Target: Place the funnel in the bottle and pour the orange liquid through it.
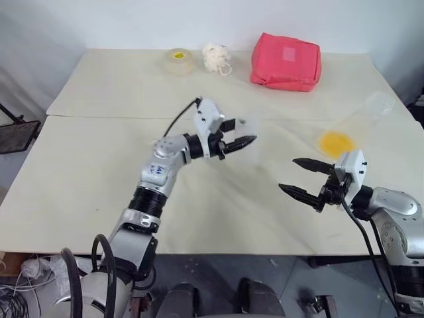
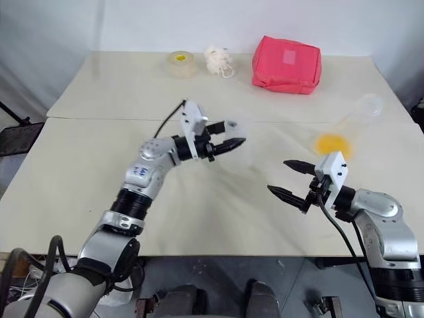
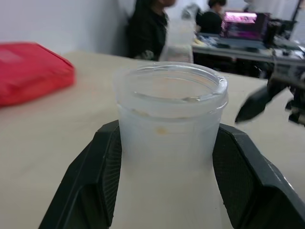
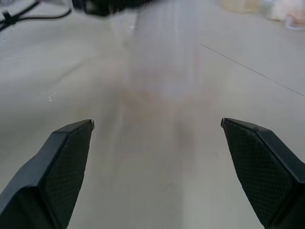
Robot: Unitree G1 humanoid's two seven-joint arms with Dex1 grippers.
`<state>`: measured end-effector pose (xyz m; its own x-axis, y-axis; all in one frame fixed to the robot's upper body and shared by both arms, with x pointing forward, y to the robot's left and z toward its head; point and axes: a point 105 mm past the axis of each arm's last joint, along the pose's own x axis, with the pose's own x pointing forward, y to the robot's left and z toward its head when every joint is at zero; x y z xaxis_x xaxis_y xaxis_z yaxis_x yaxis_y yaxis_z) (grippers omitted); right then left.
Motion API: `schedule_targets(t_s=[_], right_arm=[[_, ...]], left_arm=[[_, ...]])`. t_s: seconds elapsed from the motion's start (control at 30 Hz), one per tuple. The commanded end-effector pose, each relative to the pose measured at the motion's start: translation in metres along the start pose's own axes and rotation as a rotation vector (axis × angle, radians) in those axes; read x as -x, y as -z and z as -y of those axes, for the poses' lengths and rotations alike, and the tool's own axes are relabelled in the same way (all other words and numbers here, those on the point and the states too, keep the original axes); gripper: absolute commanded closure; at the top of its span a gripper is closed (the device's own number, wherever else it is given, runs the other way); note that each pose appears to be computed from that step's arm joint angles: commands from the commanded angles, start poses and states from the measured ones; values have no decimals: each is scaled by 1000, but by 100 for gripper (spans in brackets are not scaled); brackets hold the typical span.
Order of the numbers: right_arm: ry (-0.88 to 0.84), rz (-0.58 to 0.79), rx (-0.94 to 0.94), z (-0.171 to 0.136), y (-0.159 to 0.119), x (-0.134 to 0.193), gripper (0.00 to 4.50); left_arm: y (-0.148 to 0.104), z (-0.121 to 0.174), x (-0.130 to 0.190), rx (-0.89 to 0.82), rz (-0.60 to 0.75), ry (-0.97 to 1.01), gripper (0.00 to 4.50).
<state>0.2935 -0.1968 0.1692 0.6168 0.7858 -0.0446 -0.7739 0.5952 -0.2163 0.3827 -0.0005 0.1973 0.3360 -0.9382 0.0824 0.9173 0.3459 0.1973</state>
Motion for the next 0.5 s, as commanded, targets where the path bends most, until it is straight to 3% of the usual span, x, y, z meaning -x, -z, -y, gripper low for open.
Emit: schedule_targets(t_s=[0.03,0.23,0.43,0.5], right_arm=[[34,48,30,-1,-15,4,0],[58,50,24,-5,-15,8,0],[64,57,24,-4,-16,6,0],[64,58,25,-3,-17,5,0]], left_arm=[[-7,-2,-3,-73,5,15,208],[3,7,-5,-78,-35,73,208],[5,10,-4,-49,-55,71,21],[3,10,-3,-46,-51,67,5]])
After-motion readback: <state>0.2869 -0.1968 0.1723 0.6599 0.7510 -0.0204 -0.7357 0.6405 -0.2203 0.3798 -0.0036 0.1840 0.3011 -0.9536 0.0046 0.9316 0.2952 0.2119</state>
